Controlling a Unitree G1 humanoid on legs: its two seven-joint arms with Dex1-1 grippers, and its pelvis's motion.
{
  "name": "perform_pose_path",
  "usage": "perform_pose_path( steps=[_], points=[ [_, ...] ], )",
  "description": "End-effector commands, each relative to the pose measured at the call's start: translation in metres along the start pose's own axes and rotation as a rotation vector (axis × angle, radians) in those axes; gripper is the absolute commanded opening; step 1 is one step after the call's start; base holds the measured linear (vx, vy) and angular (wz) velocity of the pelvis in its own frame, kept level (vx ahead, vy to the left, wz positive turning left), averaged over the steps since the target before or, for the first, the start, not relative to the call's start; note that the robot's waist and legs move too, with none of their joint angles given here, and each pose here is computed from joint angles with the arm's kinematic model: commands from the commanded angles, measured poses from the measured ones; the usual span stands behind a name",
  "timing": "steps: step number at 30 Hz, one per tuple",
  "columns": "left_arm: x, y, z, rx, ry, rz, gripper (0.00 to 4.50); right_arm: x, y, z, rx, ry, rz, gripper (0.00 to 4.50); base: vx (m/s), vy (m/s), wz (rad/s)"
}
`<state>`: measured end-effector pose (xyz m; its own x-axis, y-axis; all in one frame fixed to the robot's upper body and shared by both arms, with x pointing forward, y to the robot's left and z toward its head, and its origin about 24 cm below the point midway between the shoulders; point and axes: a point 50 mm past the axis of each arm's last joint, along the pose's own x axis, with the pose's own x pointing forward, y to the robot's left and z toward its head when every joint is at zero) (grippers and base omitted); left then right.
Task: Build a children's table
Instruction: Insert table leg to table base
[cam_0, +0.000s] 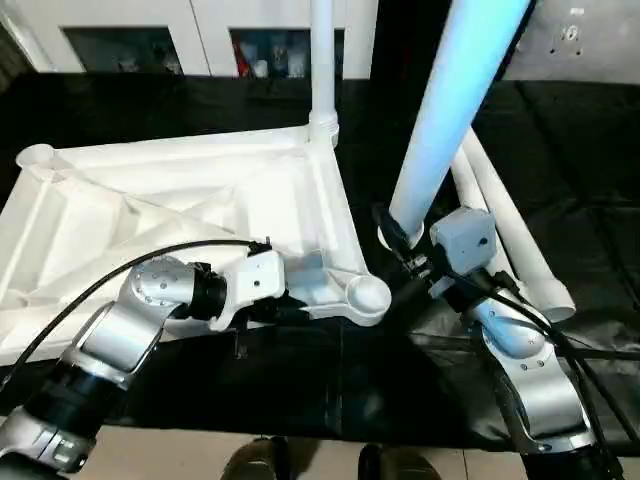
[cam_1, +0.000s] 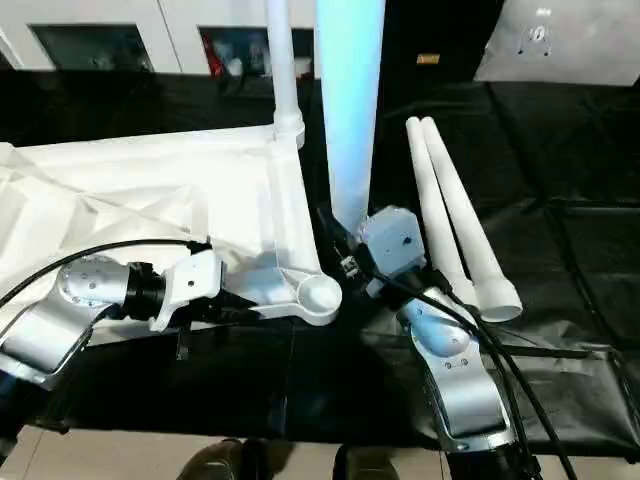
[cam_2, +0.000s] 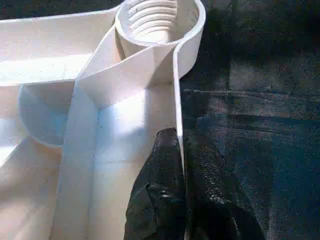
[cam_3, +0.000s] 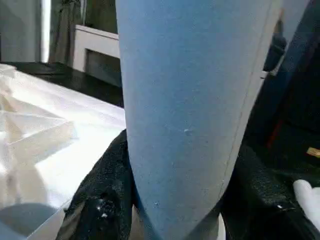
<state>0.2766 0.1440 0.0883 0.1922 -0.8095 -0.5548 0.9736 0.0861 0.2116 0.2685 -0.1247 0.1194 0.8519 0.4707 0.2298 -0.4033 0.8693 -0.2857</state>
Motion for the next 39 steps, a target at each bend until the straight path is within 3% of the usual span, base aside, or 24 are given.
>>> perform_pose_path(
  steps=[1, 6, 9, 17, 18, 21, 26, 39],
  points=[
    [0.0, -0.005, -0.005, -0.005, 0.038, -0.024, 0.0, 0.001, -0.004, 0.006, -0.013, -0.017, -0.03, 1.9, 0.0, 0.0, 0.0],
    [-0.001, -0.008, -0.005, -0.013, 0.042, -0.016, 0.0, 0.003, 0.001, 0.008, 0.036, -0.016, 0.032, 1.9, 0.0, 0.0, 0.0],
    [0.001, -0.009, -0.006, -0.026, 0.033, 0.0, 0.0, 0.003, 0.006, 0.008, 0.148, 0.018, 0.111, 1.9, 0.0, 0.0, 0.0],
    [0.008, -0.003, -0.002, -0.041, -0.05, 0.073, 0.0, 0.005, -0.006, 0.006, 0.32, 0.177, 0.283, 1.9, 0.0, 0.0, 0.0],
    [0.008, -0.003, -0.002, -0.041, -0.05, 0.073, 0.0, 0.005, -0.006, 0.006, 0.32, 0.177, 0.283, 1.9, 0.0, 0.0, 0.0],
    [0.01, -0.001, -0.002, -0.04, -0.055, 0.067, 0.0, 0.002, -0.01, 0.0, 0.274, 0.288, 0.413, 1.9, 0.0, 0.0, 0.0],
    [0.011, 0.0, -0.003, -0.033, -0.051, 0.065, 0.0, -0.004, -0.006, -0.006, 0.277, 0.35, 0.466, 1.9, 0.0, 0.0, 0.0],
    [0.013, 0.004, -0.007, -0.037, -0.057, 0.057, 0.0, -0.003, 0.012, -0.007, 0.371, 0.351, 0.507, 1.9, 0.0, 0.0, 0.0]
  ],
)
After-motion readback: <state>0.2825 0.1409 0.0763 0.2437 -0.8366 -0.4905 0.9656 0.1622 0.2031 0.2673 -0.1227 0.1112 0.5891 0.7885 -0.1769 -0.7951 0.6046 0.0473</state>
